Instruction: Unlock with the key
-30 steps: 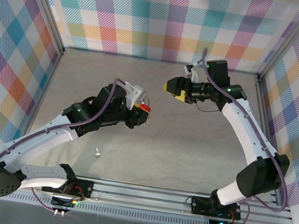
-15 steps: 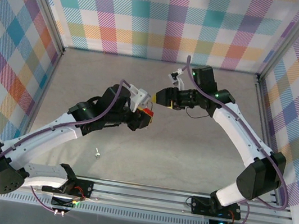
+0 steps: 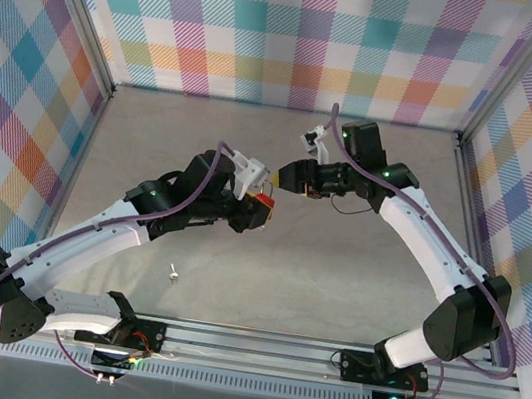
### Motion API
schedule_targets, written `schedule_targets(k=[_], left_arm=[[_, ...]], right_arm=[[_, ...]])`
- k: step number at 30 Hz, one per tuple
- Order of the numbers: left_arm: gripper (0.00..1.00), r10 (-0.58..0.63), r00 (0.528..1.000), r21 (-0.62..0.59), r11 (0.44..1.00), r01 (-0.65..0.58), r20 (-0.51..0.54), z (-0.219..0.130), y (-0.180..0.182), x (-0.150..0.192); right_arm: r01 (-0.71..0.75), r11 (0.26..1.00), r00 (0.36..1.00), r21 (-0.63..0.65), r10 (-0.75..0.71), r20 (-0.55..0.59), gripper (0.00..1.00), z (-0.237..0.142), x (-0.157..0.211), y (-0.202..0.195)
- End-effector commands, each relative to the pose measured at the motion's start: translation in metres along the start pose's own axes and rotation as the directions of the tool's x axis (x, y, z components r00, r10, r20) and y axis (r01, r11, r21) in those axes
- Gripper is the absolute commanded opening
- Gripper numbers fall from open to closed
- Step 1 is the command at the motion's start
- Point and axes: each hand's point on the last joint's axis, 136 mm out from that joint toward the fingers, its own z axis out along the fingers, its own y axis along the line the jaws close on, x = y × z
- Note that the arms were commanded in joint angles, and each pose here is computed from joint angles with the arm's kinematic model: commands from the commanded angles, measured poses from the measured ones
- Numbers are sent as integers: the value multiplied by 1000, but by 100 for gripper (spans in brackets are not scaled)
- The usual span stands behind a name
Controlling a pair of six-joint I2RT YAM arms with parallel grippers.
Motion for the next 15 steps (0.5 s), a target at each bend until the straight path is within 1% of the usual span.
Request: schedule_targets(k=[1,5,9,12,13,15], left_arm=[[0,16,998,26,999,-18,53,-6,-11,-18],[0,-59,994,-29,998,62,95,-6,0,-28],[0,-191,972,-42,979,199,137,-1,5,-37],[0,-280,949,-34,957,288,144,4,6,-41],[0,-301,943,-30,951,308,143,4,6,-42],[0,-341,930,-32,937,348,135,5,6,-43]], right_arm=[[50,999,998,-3,-50,26,57,-11,5,19],[44,997,994,56,-49,96,65,-26,13,15],[40,999,988,34,-45,149,66,-28,37,8],[91,995,984,36,-95,151,66,-18,54,8],[119,991,982,56,-125,140,66,-13,58,9],[186,972,972,143,-203,115,66,-2,67,5]])
